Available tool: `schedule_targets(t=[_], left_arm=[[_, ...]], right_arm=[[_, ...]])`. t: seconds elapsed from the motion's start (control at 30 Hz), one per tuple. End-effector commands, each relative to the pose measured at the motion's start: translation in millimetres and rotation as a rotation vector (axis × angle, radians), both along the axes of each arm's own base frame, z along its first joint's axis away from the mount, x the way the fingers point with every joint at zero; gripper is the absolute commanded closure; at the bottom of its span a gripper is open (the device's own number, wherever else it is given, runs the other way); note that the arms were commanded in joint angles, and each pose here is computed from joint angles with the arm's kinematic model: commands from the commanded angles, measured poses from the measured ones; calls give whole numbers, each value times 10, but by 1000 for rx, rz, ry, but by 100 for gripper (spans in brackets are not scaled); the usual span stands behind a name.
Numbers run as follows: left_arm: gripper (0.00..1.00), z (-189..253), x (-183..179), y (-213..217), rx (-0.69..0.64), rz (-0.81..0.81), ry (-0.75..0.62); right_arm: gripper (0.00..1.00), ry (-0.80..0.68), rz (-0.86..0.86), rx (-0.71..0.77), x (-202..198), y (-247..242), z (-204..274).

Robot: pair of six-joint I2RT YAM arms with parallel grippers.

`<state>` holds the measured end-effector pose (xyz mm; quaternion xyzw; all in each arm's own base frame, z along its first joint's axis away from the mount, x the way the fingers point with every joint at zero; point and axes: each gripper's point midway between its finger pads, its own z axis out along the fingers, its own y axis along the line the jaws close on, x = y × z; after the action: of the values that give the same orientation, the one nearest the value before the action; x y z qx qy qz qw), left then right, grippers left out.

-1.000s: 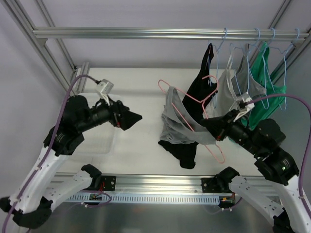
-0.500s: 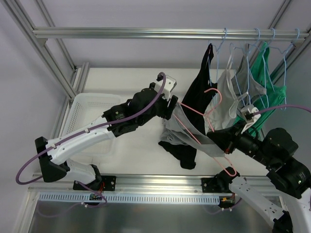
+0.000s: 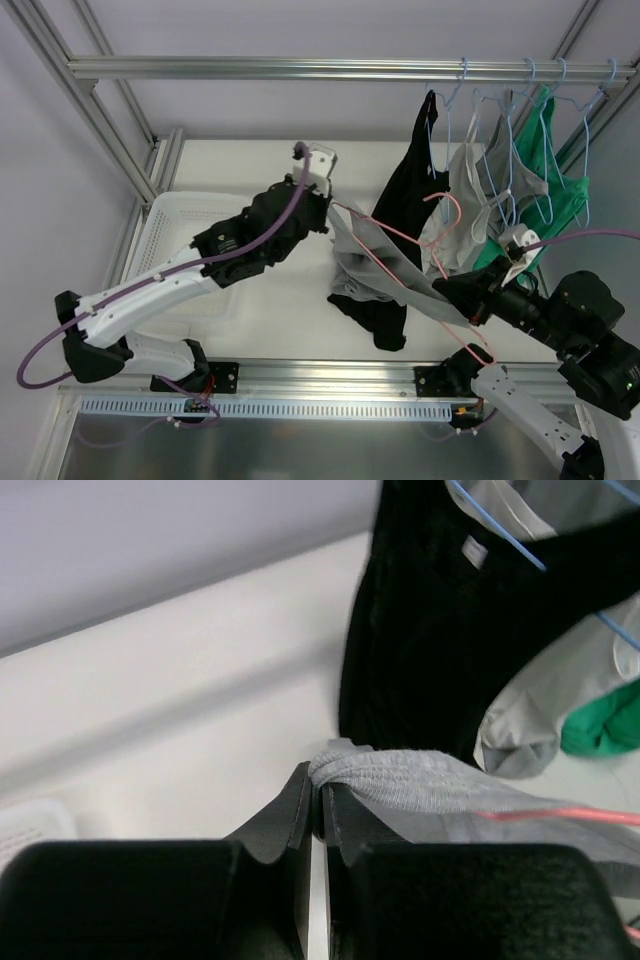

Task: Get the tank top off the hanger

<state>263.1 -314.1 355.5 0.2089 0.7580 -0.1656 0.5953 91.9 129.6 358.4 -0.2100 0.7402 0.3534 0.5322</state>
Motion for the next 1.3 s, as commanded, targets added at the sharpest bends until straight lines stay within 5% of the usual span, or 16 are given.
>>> schedule_targets(t=[0.0, 0.17, 0.47, 0.7, 0.83, 0.87, 1.03, 1.2, 1.27], left_arm=[[100, 616, -10, 733, -234, 275, -85], [100, 706, -82, 1102, -287, 355, -107], [100, 376, -320, 677, -285, 94, 17], [100, -31, -876, 395, -410, -177, 247], [100, -508, -1162, 342, -462, -292, 348], [100, -316, -1314, 301, -547, -401, 318], [100, -432, -1830, 113, -616, -753, 292], [100, -915, -1902, -175, -467, -812, 375], [100, -1286, -1609, -133, -389, -580, 425]], right_arm=[[100, -63, 64, -74, -141, -66, -118], [100, -165, 247, -19, -561, -22, -18], [100, -381, 470, 173, -1029, 92, 557], [100, -311, 385, 224, -595, 300, 616], [100, -291, 385, 419, -292, 573, 978], [100, -184, 394, 468, -167, 707, 969], [100, -268, 347, 698, 222, 924, 1290], [100, -352, 210, 711, 466, 1168, 1442], [100, -387, 114, 658, 598, 1104, 1643]])
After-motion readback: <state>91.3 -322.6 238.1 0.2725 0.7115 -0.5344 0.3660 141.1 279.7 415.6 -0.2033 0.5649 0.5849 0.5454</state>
